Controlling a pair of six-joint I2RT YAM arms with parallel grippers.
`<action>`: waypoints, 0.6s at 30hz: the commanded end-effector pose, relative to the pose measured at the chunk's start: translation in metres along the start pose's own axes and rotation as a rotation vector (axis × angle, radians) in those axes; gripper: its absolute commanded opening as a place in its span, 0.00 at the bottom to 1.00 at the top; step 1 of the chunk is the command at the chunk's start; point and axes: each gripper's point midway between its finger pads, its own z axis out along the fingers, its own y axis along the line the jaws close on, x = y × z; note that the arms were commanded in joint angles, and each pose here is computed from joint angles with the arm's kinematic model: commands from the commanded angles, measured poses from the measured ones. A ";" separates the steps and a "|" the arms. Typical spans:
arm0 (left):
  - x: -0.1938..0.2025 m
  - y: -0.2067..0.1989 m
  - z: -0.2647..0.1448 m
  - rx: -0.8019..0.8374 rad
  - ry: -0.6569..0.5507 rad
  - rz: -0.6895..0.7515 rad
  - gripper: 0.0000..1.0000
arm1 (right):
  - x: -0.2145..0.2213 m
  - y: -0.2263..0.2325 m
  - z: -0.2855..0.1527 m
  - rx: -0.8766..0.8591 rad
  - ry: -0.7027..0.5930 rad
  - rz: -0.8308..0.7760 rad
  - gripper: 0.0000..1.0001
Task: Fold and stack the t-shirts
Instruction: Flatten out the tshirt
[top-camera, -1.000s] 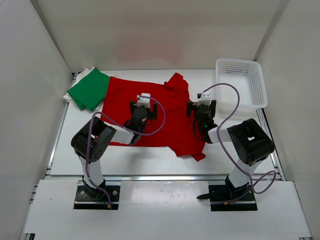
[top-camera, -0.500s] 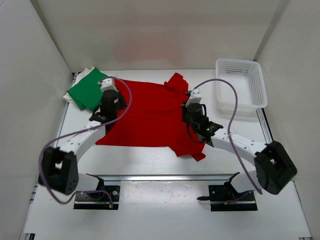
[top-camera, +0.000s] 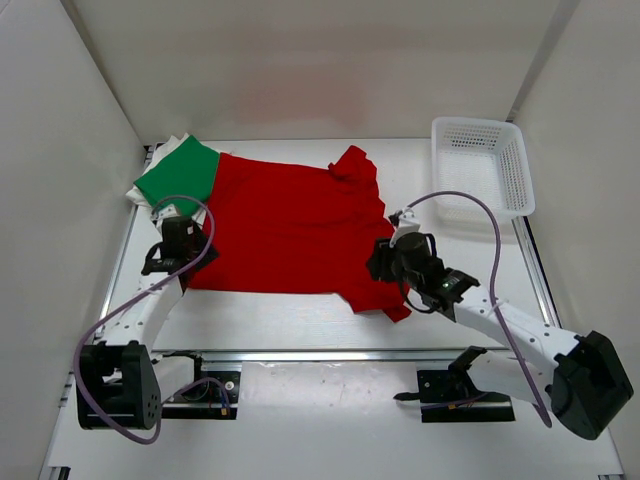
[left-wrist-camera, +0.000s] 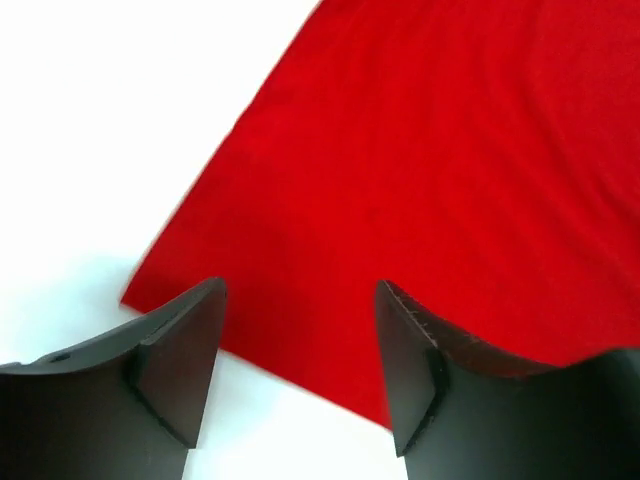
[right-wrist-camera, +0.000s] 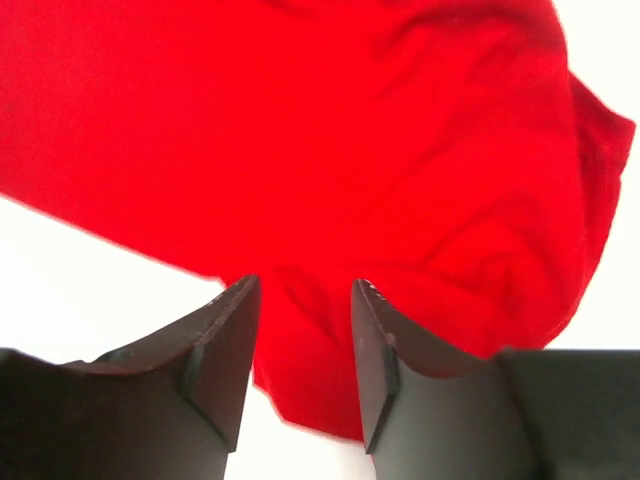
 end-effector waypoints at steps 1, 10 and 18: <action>-0.001 0.020 -0.010 -0.081 0.012 -0.050 0.58 | -0.002 0.016 -0.014 -0.051 -0.037 -0.033 0.39; 0.014 0.063 -0.019 -0.196 0.040 -0.155 0.27 | 0.003 0.044 -0.029 -0.165 -0.061 -0.040 0.21; 0.040 0.075 -0.010 -0.199 0.047 -0.264 0.33 | 0.006 0.057 -0.034 -0.237 -0.072 -0.040 0.22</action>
